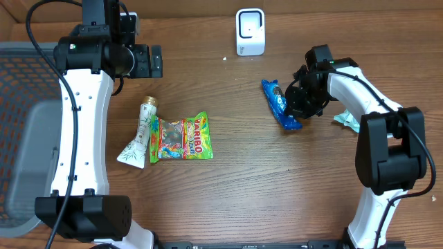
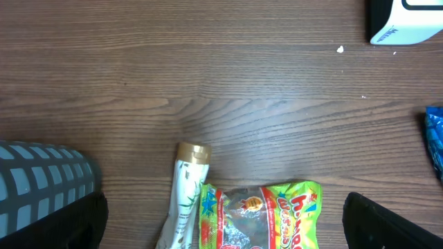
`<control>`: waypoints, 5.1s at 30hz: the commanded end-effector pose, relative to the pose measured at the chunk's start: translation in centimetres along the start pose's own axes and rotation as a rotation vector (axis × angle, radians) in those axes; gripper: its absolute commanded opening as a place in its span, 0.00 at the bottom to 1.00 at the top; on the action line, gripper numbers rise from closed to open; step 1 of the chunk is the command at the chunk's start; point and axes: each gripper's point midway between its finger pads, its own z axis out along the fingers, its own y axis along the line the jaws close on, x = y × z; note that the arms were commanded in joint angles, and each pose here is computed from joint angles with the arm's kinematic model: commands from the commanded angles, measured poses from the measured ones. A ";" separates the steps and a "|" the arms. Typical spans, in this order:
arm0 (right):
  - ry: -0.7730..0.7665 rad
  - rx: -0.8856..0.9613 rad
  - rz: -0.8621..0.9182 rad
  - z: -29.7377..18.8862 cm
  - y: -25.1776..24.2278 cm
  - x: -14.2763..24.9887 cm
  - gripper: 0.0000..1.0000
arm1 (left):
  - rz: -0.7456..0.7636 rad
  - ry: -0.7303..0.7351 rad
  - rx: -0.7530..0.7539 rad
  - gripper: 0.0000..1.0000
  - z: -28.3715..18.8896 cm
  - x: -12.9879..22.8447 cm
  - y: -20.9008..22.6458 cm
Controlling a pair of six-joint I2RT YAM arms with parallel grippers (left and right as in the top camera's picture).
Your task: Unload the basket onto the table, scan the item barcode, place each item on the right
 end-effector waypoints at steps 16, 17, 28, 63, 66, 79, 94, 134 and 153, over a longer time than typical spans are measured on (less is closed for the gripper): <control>-0.068 -0.310 -0.139 -7.6 7.0 1.4 0.04 | -0.012 0.001 0.010 1.00 0.0 0.1 -0.4; -0.058 -0.337 -0.150 -7.8 7.5 1.7 0.04 | -0.012 0.001 0.010 1.00 0.0 0.1 -0.4; 0.016 -0.741 -0.247 -11.7 11.8 4.2 0.04 | -0.012 0.001 0.010 1.00 0.0 0.1 -0.4; -0.084 0.026 -0.398 -3.9 7.5 2.9 0.61 | -0.012 0.001 0.010 1.00 0.0 0.1 -0.4; -0.109 0.079 -0.434 -4.1 8.0 2.7 0.63 | -0.012 0.001 0.010 1.00 0.0 0.1 -0.4; -0.244 0.505 -0.744 -1.1 11.2 4.1 0.50 | -0.012 0.001 0.010 1.00 0.0 0.1 -0.4; -0.248 0.607 -0.807 4.8 9.6 2.5 0.50 | -0.012 0.001 0.010 1.00 0.0 0.1 -0.4; 0.030 -0.597 -0.411 -7.8 16.4 4.2 0.04 | -0.012 0.001 0.010 1.00 0.0 0.1 -0.4; -0.008 -0.391 -0.292 1.7 7.3 0.9 0.19 | -0.012 0.001 0.010 1.00 0.0 0.1 -0.4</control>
